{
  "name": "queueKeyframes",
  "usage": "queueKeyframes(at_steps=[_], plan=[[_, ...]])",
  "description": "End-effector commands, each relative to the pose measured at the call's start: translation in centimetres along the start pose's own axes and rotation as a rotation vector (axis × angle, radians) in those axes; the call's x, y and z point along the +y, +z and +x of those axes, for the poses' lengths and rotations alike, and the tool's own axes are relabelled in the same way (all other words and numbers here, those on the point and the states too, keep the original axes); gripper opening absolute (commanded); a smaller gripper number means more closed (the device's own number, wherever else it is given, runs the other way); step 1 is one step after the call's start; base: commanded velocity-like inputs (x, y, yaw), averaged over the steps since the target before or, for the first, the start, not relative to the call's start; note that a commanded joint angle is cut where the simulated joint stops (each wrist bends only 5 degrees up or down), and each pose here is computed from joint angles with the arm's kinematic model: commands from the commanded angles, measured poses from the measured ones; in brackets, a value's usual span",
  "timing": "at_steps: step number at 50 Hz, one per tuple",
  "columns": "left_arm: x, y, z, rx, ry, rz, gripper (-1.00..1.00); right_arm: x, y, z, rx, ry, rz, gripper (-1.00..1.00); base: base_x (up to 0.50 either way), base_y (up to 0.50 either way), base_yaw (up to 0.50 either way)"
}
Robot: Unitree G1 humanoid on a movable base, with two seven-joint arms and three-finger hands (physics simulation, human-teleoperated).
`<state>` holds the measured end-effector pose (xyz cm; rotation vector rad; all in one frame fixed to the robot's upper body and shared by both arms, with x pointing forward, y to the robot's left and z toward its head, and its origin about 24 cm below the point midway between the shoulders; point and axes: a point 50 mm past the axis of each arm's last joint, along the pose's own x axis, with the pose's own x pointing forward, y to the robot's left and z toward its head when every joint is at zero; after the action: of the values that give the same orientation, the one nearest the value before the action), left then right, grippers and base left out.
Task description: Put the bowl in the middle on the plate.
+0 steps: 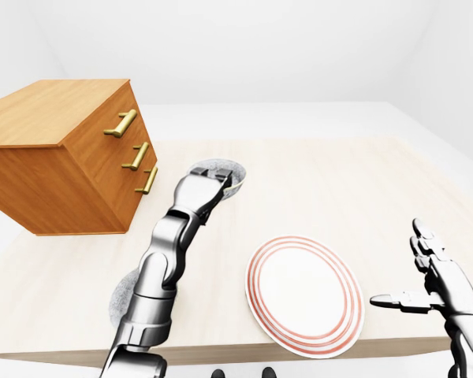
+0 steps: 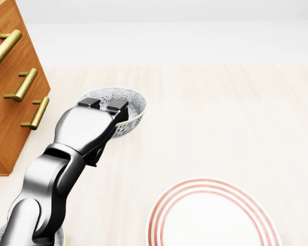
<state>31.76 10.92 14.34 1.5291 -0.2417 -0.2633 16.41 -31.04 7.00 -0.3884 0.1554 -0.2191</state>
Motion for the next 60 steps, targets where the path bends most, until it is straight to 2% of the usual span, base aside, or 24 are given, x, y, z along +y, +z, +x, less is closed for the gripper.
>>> queueKeyframes(at_steps=[1, 4, 16, 20, 32, 36, 41, 50, 60], plan=[[0.9, 2.5, -0.4, -0.063, 0.116, -0.028, -1.00, 0.1, -0.4, 0.1, 0.018, 0.007, 0.008, 1.00, 0.00, 0.00, 0.00], [0.9, 3.0, -0.4, -0.072, 0.140, -0.019, -1.00, 0.1, -0.2, 0.2, 0.008, 0.008, 0.003, 1.00, 0.00, 0.00, 0.00], [-0.2, 4.0, -1.0, -0.081, 0.153, -0.018, -1.00, 0.1, -0.2, 0.1, 0.011, 0.009, 0.001, 1.00, 0.00, 0.00, 0.00], [-0.6, 4.9, -1.5, -0.106, 0.142, -0.045, -1.00, 0.1, -0.3, 0.2, 0.011, 0.010, 0.001, 1.00, 0.00, 0.00, 0.00], [-2.1, 6.6, -2.6, -0.134, 0.139, -0.042, -1.00, 0.1, -0.2, 0.1, 0.011, 0.010, -0.003, 1.00, 0.00, 0.00, 0.00], [-2.4, 6.9, -2.3, -0.133, 0.141, -0.011, -1.00, 0.2, -0.4, 0.0, 0.022, 0.013, -0.002, 1.00, 0.00, 0.00, 0.00], [-2.6, 8.8, -2.4, -0.184, 0.130, -0.035, -1.00, 0.2, -0.5, 0.1, 0.027, 0.014, -0.004, 1.00, 0.00, 0.00, 0.00], [-3.7, 9.3, -2.3, -0.193, 0.122, -0.009, -1.00, 0.3, -0.5, 0.1, 0.027, 0.017, -0.011, 1.00, 0.00, 0.00, 0.00], [-4.0, 11.1, -3.1, -0.243, 0.105, -0.046, -1.00, 0.5, -0.8, 0.2, 0.044, 0.023, -0.014, 1.00, 0.00, 0.00, 0.00]])
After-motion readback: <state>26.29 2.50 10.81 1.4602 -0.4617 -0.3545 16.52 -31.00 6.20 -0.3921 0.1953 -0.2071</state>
